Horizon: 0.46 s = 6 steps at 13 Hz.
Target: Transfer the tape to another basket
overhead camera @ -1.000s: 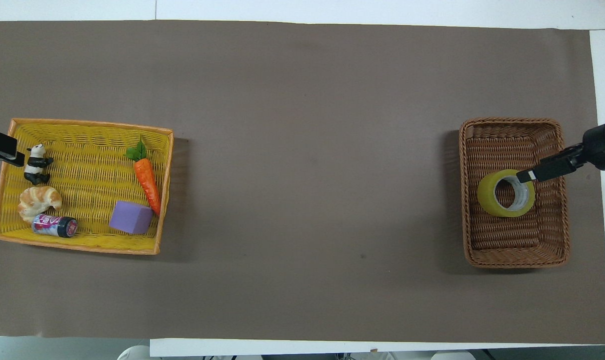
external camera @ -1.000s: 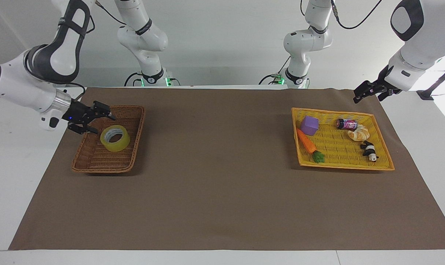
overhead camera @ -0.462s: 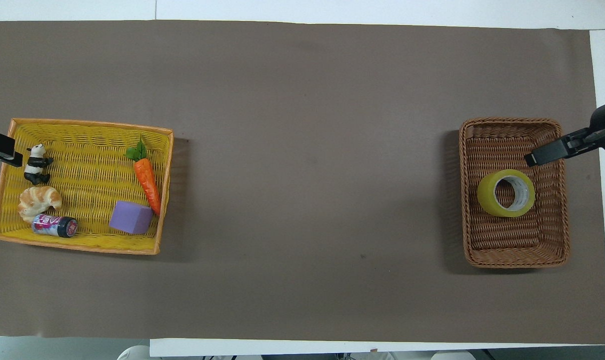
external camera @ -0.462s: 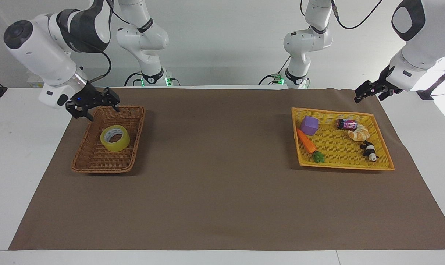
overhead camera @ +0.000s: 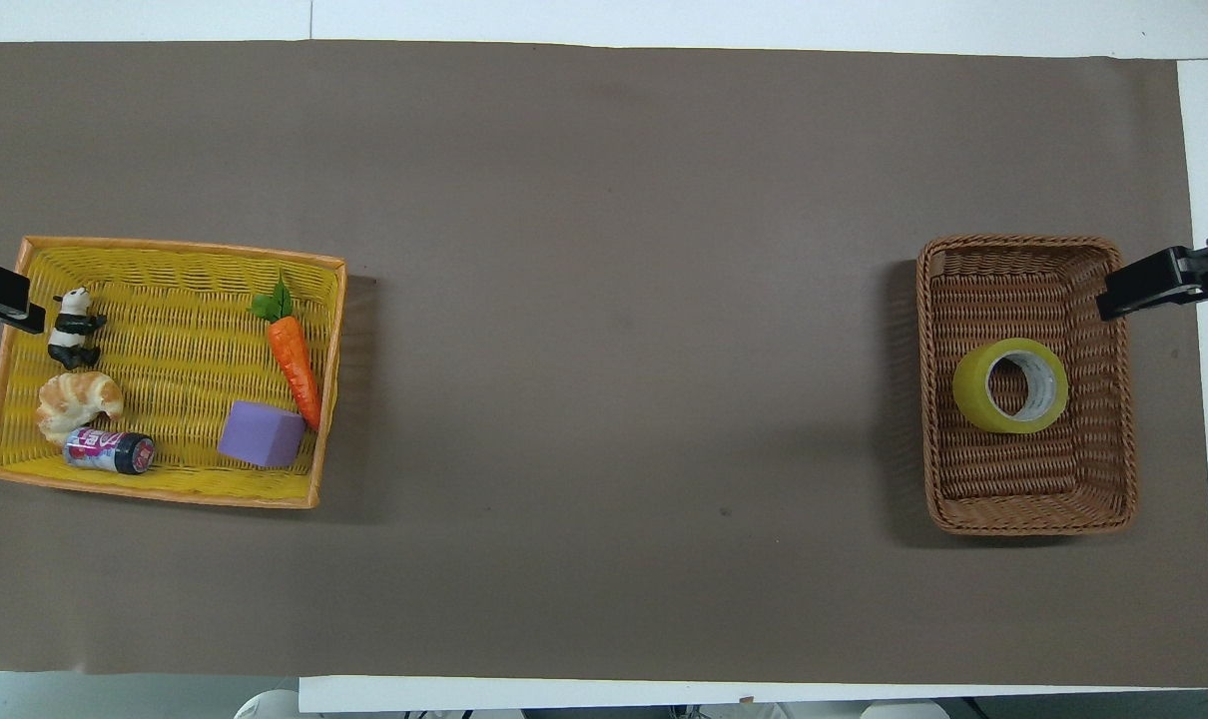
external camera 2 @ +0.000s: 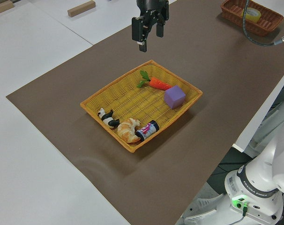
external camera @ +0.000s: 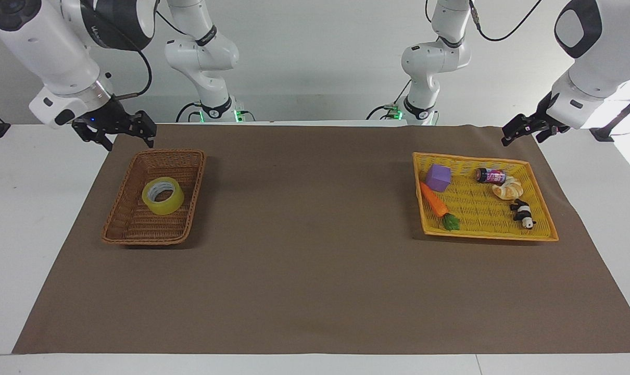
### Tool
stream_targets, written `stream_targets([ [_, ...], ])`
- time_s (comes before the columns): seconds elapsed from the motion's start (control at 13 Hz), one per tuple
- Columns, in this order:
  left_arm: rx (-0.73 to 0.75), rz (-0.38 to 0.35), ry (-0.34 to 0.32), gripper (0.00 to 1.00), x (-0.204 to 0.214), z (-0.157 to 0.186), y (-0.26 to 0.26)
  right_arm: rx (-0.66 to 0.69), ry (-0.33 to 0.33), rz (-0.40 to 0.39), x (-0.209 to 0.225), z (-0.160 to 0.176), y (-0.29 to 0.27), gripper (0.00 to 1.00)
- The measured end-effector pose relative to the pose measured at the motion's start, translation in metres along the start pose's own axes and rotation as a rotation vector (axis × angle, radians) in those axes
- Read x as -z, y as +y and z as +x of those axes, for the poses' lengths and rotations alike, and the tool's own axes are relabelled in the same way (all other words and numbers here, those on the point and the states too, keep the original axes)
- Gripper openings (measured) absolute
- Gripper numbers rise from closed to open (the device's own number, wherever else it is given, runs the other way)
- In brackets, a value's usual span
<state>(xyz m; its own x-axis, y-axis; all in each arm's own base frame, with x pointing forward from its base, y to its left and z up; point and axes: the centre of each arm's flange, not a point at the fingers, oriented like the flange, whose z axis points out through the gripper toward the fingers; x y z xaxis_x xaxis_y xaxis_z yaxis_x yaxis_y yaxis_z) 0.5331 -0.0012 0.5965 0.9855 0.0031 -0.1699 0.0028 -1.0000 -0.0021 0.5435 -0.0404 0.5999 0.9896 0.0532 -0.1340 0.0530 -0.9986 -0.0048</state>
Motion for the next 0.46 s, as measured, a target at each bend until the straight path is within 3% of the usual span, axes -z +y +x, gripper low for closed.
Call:
stream_targets([
  [0.46, 0.0, 0.0, 0.0, 1.0, 0.0, 0.0, 0.0, -0.043, 0.008, 0.004, 0.002, -0.002, 0.015, 1.0],
])
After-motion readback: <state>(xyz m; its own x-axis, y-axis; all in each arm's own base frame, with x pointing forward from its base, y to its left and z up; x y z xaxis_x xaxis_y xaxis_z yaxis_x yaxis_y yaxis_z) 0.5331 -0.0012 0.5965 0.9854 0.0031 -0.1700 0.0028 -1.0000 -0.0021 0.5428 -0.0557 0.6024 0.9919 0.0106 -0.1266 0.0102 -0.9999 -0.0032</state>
